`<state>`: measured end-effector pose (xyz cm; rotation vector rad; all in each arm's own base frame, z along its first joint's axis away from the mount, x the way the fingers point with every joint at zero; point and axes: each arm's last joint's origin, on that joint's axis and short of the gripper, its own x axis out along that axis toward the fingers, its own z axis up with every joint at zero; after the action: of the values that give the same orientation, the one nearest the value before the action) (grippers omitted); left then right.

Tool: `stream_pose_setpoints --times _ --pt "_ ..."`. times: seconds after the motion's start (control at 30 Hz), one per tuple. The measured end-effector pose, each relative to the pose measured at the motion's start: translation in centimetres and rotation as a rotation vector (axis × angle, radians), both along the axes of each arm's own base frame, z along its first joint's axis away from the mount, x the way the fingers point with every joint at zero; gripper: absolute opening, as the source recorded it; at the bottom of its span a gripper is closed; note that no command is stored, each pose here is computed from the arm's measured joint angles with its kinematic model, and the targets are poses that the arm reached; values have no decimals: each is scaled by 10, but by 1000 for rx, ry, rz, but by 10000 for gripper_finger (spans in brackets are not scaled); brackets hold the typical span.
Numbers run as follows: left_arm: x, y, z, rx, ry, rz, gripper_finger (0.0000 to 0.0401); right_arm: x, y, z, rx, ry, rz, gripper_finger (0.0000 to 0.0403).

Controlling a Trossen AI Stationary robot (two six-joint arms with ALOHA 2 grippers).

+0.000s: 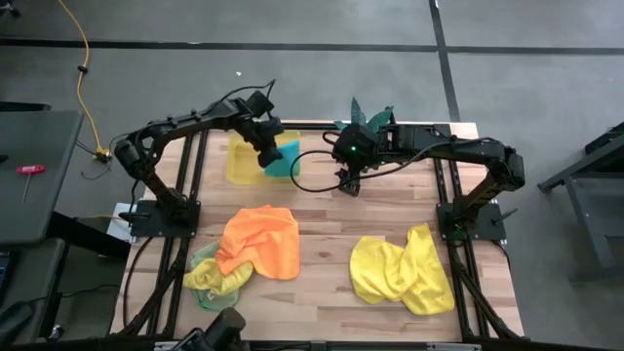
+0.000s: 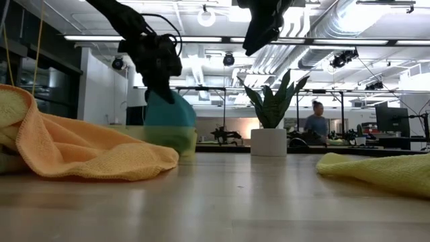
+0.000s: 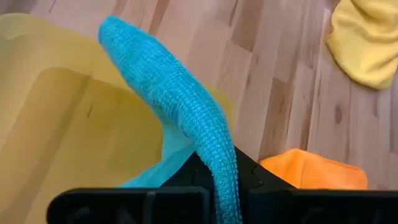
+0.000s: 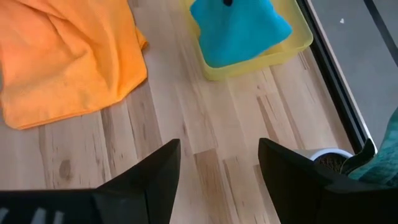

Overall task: Fold microfiber towels
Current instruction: Put the folded blue microfiber cloth into the bin

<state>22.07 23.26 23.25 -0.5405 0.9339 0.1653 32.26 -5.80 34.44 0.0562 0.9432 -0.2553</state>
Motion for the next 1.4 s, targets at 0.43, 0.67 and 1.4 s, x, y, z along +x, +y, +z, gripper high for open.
stream_pose_setpoints --times 0.43,0.67,1.4 --pt "2 13 -24 -76 118 181 0 1 0 0 -5 -9 -7 209" --pt "5 21 -38 18 192 201 0 2 -1 1 -7 -24 -8 209" --pt "8 34 -48 169 360 201 83 5 -1 4 0 -69 -29 209"
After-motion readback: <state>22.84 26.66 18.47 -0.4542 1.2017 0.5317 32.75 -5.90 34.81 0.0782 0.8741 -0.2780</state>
